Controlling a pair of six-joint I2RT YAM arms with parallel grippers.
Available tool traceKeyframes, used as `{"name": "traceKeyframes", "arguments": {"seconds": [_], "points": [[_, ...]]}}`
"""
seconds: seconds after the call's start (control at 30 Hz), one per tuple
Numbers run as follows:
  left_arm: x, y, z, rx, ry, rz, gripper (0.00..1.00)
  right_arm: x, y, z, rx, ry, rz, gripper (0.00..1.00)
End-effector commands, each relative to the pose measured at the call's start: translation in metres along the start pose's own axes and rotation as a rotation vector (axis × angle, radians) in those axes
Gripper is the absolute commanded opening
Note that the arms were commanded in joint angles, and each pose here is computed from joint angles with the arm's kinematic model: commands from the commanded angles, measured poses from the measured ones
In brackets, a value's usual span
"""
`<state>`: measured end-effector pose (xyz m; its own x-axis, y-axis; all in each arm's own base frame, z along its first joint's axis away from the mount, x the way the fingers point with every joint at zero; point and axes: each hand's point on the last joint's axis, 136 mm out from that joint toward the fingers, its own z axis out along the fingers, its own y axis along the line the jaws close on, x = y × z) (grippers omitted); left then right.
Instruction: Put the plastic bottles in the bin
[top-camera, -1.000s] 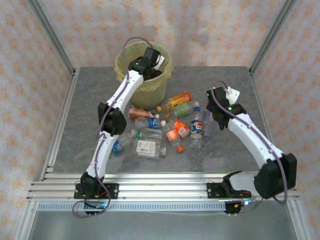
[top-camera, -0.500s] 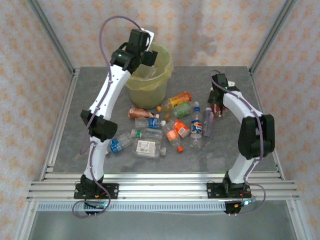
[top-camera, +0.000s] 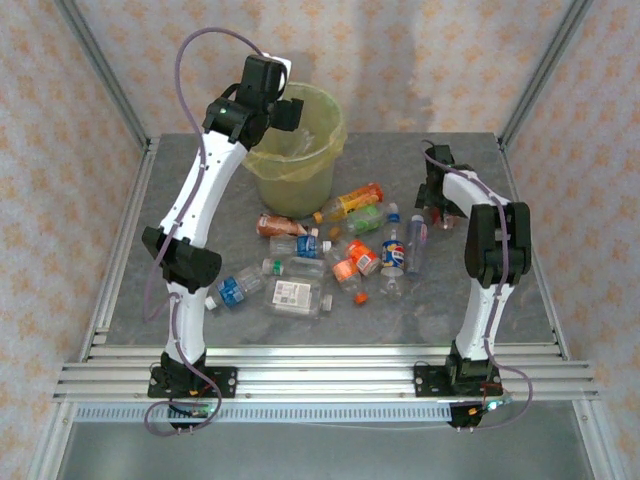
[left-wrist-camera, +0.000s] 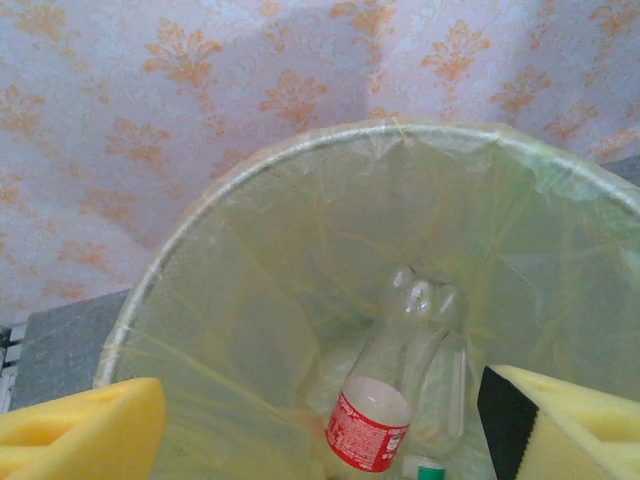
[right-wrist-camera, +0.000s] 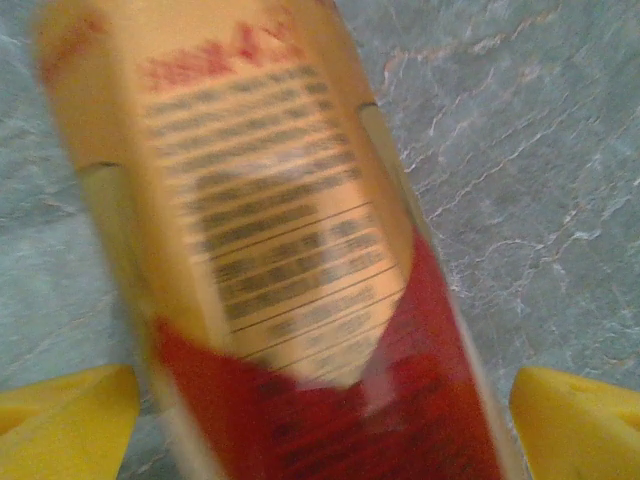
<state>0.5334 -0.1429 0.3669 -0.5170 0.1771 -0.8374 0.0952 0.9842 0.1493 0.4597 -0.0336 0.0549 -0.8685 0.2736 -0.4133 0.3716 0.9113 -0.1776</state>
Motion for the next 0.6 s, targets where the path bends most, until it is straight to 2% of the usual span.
{"name": "traceKeyframes", "arguments": {"seconds": [0.0,0.13,0.23,0.33,0.47,0.57], "points": [[-0.019,0.017,-0.031,-0.030,-0.064,-0.058,0.83,0.016,-0.004,0.020,-0.033,0.091,0.022,0.94],[-0.018,0.017,-0.034,-0.029,-0.061,-0.063,0.84,0.020,0.000,0.032,-0.050,0.120,0.013,0.93],[-0.018,0.018,-0.034,-0.032,-0.061,-0.067,0.83,0.019,0.003,0.034,-0.060,0.129,0.002,0.88],[-0.019,0.018,-0.036,-0.024,-0.064,-0.074,0.84,0.014,0.002,0.027,-0.067,0.110,0.007,0.77],[-0.018,0.016,-0.033,-0.021,-0.063,-0.075,0.84,0.001,-0.005,-0.003,-0.081,0.043,0.032,0.53],[-0.012,0.014,-0.024,-0.018,-0.046,-0.067,0.82,-0.012,-0.012,-0.038,-0.111,-0.031,0.072,0.46]]}}
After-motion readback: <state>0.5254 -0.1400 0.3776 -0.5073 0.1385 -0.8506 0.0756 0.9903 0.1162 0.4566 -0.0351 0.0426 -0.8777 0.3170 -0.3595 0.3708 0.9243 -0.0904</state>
